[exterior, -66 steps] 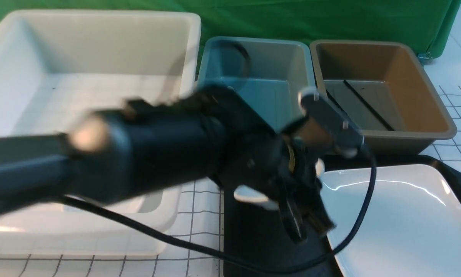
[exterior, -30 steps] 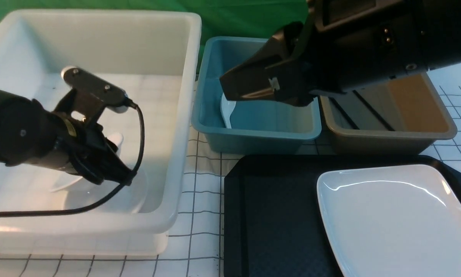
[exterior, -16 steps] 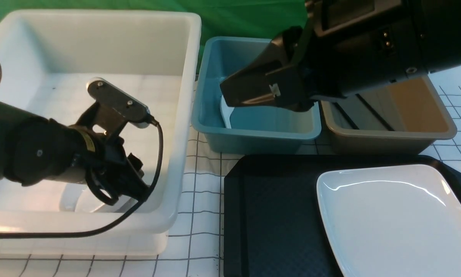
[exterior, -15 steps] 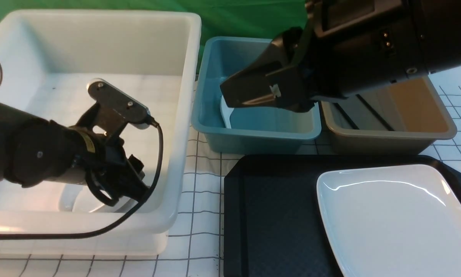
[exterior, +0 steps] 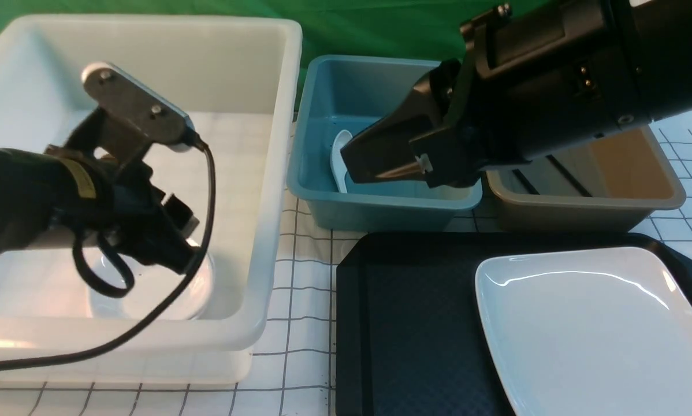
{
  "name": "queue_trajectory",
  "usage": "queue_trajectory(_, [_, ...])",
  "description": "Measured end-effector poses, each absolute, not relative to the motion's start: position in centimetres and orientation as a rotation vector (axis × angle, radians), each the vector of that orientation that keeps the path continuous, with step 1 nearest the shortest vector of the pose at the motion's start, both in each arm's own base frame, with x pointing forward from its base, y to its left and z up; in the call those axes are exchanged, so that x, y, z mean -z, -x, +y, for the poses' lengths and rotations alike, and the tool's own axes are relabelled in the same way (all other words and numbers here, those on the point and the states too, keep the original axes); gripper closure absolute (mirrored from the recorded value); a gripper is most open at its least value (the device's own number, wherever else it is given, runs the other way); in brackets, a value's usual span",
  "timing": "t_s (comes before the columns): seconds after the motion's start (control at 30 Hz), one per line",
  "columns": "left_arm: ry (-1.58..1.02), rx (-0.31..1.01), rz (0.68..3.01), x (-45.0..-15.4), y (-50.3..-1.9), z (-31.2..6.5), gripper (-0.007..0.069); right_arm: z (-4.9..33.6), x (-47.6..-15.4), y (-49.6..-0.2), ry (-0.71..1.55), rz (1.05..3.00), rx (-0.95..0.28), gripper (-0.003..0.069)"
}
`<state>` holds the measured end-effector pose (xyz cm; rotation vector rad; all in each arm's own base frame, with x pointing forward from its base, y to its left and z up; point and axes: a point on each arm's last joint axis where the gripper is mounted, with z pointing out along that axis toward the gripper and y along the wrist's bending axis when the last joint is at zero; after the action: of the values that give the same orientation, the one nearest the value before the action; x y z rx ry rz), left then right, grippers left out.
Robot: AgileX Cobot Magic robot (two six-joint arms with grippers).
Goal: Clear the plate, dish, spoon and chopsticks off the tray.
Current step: Use the left arm to put the small plate into the large storage box on the left, then use the left arm to grab a plate from the dinner plate
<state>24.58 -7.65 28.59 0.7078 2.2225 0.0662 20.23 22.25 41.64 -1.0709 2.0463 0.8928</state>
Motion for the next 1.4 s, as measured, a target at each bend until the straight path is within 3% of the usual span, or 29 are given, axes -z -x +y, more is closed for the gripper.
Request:
queue_trajectory(0.13, [-0.668,-0.013,2.249,-28.8,-24.1,-7.8,0.0454,22.2,-41.5,-20.3,1.083,2.050,-0.866,0.0608])
queue_trajectory(0.2, [-0.648,0.093,2.309,-28.4,-23.5,-8.7,0.0552,21.7,-41.5,-20.4,1.098,2.060,-0.791,0.0608])
queue_trajectory(0.3, [-0.735,0.235,2.359,-28.6,-22.2,-10.8,0.0617,20.0,-42.0,-20.3,1.060,2.103,-0.600,0.0608])
queue_trajectory(0.47, [-0.875,0.439,2.343,-31.8,-21.0,-16.1,0.0636,15.1,-43.2,-19.0,0.972,2.217,-0.178,0.0608])
queue_trajectory(0.53, [-0.936,0.495,2.333,-33.0,-20.9,-18.5,0.0638,13.3,-43.6,-18.1,0.920,2.229,-0.082,0.0608])
queue_trajectory(0.63, [-1.005,0.562,2.340,-33.8,-21.7,-21.8,0.0638,11.5,-43.0,-16.8,0.862,2.249,-0.015,0.0608])
queue_trajectory(0.77, [-1.029,0.650,2.431,-32.7,-24.2,-26.5,0.0634,9.3,-40.7,-14.8,0.791,2.311,0.031,0.0608])
queue_trajectory(1.0, [-1.008,0.601,2.546,-28.2,-29.4,-31.2,0.0582,5.8,-37.3,-12.4,0.605,2.369,0.148,0.0608])
queue_trajectory(1.17, [-1.030,0.491,2.583,-24.5,-32.0,-33.0,0.0438,3.7,-37.5,-11.6,0.437,2.375,0.149,0.0608])
queue_trajectory(1.4, [-0.972,0.465,2.607,-21.1,-34.1,-34.6,0.0189,5.6,-36.2,-12.1,0.590,2.506,-0.096,0.0608])
